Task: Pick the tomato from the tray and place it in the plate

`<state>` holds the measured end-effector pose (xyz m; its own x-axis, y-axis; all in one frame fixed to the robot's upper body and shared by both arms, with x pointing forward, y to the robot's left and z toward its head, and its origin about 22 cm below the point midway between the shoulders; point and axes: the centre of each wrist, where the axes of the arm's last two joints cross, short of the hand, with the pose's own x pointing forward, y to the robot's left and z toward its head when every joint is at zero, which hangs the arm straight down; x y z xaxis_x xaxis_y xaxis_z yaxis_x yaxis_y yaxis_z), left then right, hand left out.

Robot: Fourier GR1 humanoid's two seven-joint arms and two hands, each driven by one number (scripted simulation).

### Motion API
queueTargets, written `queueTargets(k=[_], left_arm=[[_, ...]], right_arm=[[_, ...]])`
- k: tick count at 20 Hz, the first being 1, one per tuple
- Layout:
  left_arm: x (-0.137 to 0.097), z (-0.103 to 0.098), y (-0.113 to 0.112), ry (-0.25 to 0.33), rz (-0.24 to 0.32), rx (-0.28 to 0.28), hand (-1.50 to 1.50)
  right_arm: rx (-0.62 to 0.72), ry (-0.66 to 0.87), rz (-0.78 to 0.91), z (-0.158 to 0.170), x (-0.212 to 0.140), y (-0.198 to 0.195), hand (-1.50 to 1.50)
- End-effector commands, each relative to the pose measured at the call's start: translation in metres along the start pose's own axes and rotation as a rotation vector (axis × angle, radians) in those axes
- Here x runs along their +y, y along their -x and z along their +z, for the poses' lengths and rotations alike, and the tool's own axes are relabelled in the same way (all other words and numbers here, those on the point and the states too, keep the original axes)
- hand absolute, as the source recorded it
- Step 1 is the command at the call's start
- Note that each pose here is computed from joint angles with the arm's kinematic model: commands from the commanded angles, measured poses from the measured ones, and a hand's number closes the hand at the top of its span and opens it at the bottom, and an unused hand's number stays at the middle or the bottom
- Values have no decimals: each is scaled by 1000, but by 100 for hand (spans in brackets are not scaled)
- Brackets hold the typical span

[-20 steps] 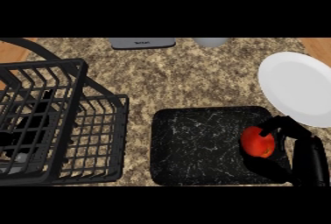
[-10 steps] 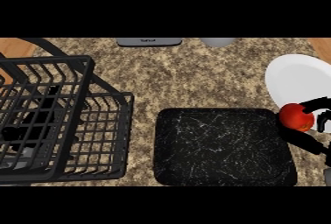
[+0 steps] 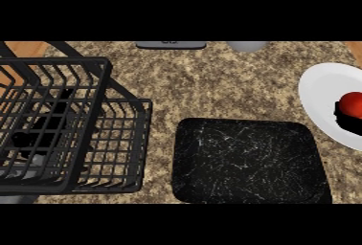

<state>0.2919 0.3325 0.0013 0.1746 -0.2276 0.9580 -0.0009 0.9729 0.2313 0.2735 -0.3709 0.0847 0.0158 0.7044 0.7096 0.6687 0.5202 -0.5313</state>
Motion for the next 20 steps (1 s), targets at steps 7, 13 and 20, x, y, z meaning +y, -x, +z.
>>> queueTargets(k=[7,13,20], left_arm=[[-73,1,14,156,180,100,0],[-83,-2,20,165,170,128,0],[-83,7,33,137,182,141,0]], right_arm=[[193,-203,211,-24,-24,78,-150],[170,-319,81,-41,-10,79,-150],[109,-225,-218,-50,-3,84,-150]])
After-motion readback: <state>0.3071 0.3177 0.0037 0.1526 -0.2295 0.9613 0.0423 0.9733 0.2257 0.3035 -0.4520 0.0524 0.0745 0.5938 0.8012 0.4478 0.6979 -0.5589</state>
